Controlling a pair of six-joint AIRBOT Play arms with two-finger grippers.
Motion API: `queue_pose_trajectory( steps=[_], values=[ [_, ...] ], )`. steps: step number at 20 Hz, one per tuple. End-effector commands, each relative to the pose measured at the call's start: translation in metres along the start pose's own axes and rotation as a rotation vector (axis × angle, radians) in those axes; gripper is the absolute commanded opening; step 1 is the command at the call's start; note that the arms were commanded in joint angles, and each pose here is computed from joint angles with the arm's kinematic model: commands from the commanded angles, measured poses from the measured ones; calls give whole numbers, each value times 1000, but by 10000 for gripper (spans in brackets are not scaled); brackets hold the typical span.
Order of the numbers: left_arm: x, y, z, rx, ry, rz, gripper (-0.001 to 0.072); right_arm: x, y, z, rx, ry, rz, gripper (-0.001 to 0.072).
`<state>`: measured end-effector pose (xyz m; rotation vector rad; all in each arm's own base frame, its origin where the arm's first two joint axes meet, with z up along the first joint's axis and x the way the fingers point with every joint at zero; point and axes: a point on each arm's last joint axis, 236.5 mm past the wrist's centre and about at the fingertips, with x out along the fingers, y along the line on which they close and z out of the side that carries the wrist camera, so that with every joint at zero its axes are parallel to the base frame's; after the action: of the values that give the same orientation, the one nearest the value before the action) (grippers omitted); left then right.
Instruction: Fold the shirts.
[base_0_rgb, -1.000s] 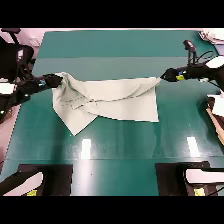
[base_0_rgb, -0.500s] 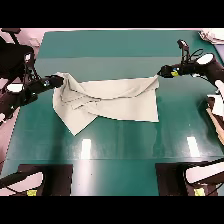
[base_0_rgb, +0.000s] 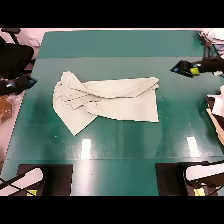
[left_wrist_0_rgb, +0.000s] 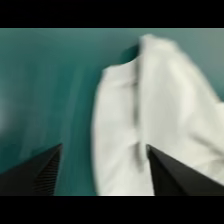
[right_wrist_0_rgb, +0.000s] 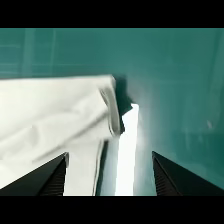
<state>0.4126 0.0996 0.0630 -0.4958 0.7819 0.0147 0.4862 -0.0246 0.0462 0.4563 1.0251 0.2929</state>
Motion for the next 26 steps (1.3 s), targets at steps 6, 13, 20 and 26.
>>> queue_pose_trajectory(
  steps=[6,13,20,26],
  values=[
    [6,10,-110,-180,341,-102,718,-16,-22,-97,212,83,-20,590],
    [69,-5,-134,-295,380,-242,717,-7,-6,-127,165,110,-11,589],
    [88,8,-140,-269,367,-242,699,-25,6,-117,122,52,-18,589],
    [99,13,-147,-308,377,-242,699,-42,13,-101,86,-30,-38,588]
  ],
)
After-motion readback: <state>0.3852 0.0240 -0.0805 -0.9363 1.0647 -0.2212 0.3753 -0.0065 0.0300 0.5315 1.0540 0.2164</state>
